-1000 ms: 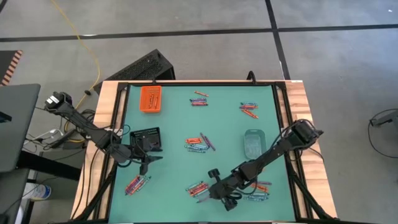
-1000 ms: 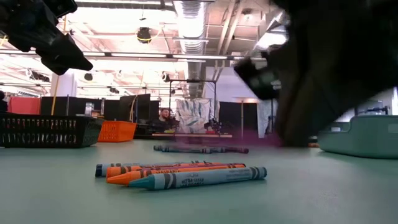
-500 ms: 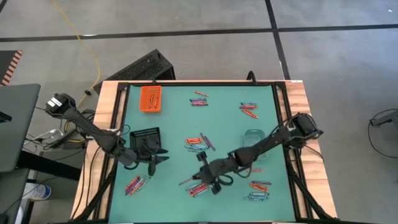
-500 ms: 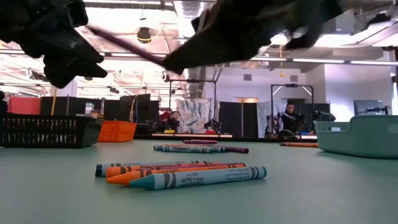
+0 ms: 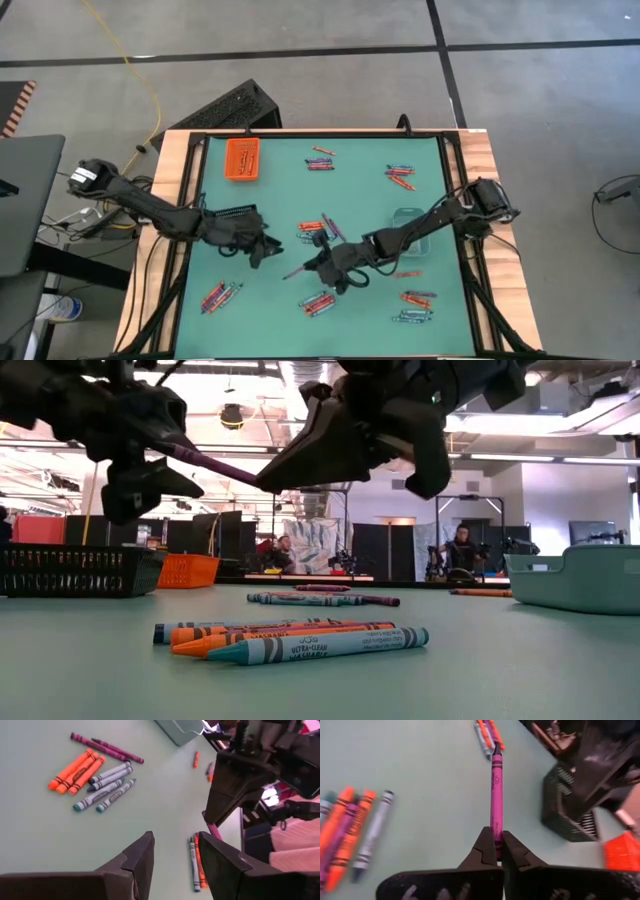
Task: Sort crayons
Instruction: Put the violet crayon into the black bin
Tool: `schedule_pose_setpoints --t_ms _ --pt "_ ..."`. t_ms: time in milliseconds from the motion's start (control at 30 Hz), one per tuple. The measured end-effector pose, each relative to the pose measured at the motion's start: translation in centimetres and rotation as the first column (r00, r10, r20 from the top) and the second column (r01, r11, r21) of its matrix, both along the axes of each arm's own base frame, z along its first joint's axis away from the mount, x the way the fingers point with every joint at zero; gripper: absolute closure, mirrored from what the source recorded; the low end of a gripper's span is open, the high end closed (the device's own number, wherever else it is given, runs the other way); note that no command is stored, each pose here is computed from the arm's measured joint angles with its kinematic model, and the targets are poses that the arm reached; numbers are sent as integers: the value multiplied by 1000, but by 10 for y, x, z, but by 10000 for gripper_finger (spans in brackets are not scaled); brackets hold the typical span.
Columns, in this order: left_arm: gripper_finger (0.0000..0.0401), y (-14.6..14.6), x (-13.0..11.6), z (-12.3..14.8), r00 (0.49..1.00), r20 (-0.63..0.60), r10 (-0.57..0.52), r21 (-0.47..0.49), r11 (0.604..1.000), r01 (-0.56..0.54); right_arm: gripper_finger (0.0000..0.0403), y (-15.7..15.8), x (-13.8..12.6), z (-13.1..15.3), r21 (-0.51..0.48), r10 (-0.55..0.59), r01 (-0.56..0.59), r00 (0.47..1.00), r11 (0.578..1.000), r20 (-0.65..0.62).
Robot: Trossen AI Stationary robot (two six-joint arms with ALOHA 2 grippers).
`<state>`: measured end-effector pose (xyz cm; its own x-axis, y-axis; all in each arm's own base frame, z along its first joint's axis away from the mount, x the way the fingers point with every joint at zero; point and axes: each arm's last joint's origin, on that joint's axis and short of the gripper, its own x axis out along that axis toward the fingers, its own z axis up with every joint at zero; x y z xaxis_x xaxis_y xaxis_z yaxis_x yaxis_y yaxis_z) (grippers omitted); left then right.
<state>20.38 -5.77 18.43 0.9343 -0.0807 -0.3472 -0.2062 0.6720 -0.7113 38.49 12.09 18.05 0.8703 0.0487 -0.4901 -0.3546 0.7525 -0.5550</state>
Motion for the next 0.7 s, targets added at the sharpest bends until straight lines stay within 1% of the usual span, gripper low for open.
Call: schedule_pose_setpoints --t_ms 133,300,400,500,633,700 --pt "259 4 3 3 999 26 -37 -48 998 38 401 -2 0 0 -132 -9 11 1000 991 17" --pt "260 4 3 4 999 28 -34 -91 995 36 401 -5 1 2 -284 -20 30 999 958 39" --pt "260 4 3 4 999 26 -32 -104 994 35 401 -5 2 5 -344 -22 43 998 938 66" --pt "260 4 3 4 999 26 -31 -107 994 34 401 -7 3 5 -398 6 19 998 917 60" --pt "260 4 3 4 999 27 -32 -103 994 34 401 -11 5 6 -489 48 -20 998 872 45" --pt "260 4 3 4 999 27 -32 -100 994 35 401 -14 6 7 -511 56 -19 997 859 57"
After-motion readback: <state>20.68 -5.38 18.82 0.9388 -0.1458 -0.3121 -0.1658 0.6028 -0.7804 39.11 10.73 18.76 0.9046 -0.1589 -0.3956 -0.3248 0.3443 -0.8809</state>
